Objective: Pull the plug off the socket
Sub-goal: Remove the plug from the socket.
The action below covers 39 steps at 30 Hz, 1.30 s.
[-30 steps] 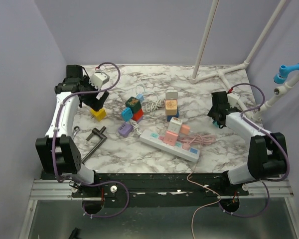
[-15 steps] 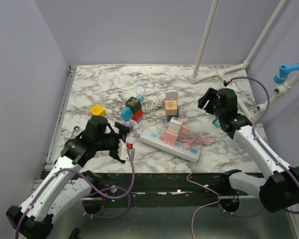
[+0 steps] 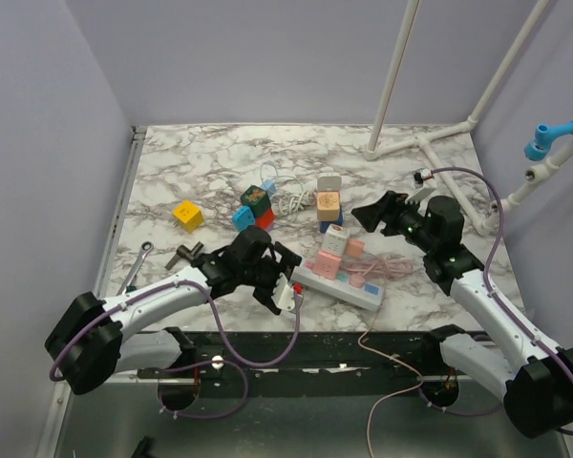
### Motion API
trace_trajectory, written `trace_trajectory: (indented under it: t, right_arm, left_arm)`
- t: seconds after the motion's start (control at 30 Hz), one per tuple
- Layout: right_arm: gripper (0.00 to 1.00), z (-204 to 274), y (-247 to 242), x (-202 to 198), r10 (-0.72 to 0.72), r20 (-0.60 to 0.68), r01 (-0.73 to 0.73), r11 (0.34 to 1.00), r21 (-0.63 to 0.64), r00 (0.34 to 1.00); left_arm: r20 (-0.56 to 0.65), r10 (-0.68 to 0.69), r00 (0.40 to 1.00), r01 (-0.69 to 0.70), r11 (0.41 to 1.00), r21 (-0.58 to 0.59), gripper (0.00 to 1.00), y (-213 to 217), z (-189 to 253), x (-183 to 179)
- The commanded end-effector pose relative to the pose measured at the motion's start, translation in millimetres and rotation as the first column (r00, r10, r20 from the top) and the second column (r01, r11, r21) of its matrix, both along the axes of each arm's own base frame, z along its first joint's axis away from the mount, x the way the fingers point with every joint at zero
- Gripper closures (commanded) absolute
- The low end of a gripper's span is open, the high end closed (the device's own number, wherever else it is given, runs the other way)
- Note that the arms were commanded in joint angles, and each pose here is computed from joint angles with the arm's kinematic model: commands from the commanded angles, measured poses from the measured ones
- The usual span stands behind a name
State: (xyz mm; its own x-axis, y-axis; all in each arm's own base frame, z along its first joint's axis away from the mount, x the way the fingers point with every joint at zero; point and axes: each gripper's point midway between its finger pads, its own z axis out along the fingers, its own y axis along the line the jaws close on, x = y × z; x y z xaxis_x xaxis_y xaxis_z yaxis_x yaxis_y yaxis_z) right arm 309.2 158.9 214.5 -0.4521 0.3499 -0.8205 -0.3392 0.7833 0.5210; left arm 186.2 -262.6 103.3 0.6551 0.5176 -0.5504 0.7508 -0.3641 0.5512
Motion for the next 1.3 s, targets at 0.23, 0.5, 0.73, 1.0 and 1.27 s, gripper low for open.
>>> trace_trajectory:
  t: [0.23, 0.5, 0.73, 1.0, 1.27]
  right_arm:
    - [0.22, -0.6, 24.9, -11.5, 0.167, 0.063, -0.17, 0.984, 0.047, 0.984]
    - [0.21, -8.2, 20.9, -4.5, 0.141, 0.022, -0.141, 0.99, 0.014, 0.99]
    - [0.21, -25.3, 15.7, 1.9, 0.112, -0.047, -0.114, 0.993, -0.032, 0.993]
    - [0.19, -27.7, 25.6, -2.3, 0.181, -0.049, -0.182, 0.983, -0.017, 0.982]
    - [0.0, -10.6, 45.2, -32.7, 0.359, 0.025, -0.36, 0.932, 0.036, 0.933]
  left_arm:
    - [0.237, 0.128, 0.963, -0.113, 0.991, -0.077, 0.01, -37.1, -27.2, 51.2]
    - [0.44, 0.252, 0.862, -0.226, 0.968, -0.112, 0.01, -49.9, -36.7, 97.5]
    - [0.538, 0.327, 0.777, -0.223, 0.942, -0.25, 0.62, -48.2, -17.5, 106.3]
    - [0.624, 0.37, 0.688, -0.165, 0.917, -0.363, 1.0, -32.8, 6.5, 97.1]
    - [0.651, 0.436, 0.621, -0.159, 0.884, -0.44, 1.0, -33.3, 37.4, 112.0]
